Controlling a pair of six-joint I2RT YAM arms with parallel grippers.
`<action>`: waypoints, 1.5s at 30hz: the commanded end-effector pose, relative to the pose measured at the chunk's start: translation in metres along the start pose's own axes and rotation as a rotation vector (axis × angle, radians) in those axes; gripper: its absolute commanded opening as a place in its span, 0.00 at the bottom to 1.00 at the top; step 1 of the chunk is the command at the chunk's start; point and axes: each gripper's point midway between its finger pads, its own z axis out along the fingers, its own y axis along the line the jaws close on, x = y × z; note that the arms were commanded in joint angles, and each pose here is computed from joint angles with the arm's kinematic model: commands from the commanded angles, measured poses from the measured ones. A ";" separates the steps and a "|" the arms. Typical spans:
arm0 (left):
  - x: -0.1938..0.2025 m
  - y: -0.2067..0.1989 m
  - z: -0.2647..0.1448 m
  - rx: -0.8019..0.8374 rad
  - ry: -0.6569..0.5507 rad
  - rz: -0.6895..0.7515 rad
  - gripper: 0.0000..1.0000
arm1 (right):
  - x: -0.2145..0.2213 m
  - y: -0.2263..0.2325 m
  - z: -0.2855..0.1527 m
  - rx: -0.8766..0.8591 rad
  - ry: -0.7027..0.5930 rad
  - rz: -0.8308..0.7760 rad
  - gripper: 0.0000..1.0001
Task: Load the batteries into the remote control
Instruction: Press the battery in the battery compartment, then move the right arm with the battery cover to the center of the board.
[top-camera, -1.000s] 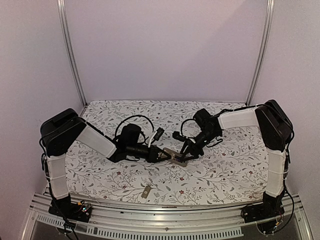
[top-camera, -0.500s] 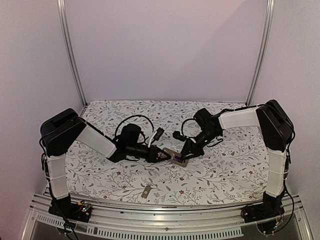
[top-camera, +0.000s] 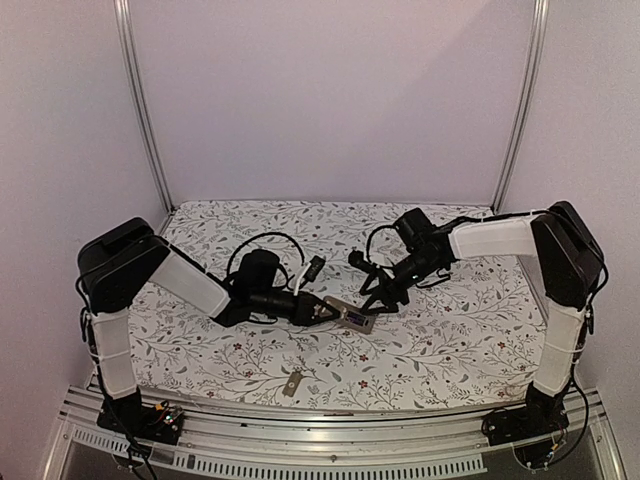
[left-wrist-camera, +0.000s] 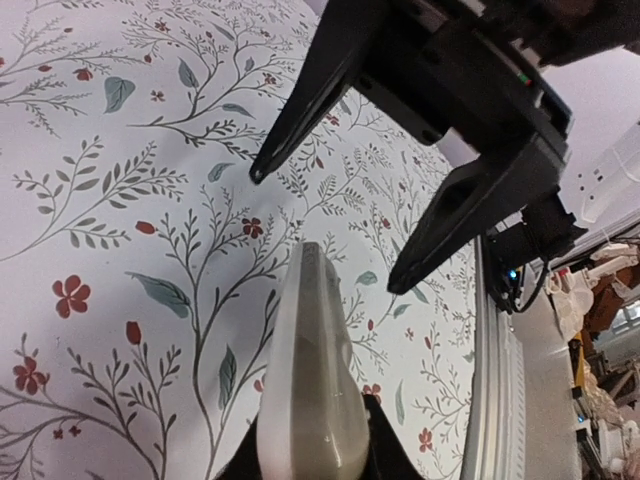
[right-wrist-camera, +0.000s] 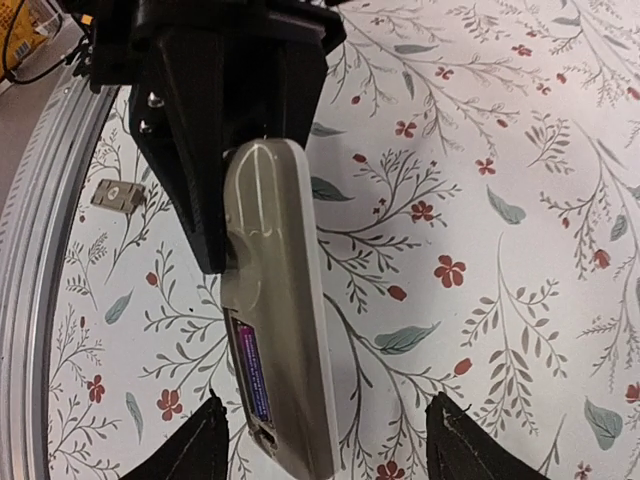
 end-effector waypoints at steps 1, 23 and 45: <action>0.035 0.033 -0.018 -0.180 0.053 -0.145 0.00 | -0.055 -0.010 -0.043 0.197 -0.158 -0.101 0.66; -0.039 -0.035 -0.193 -0.488 -0.462 -0.046 0.00 | -0.175 0.064 -0.155 0.612 -0.731 -0.019 0.99; -0.017 -0.059 -0.259 -0.535 -0.599 -0.030 0.00 | -0.087 0.120 0.100 0.430 0.157 0.342 0.51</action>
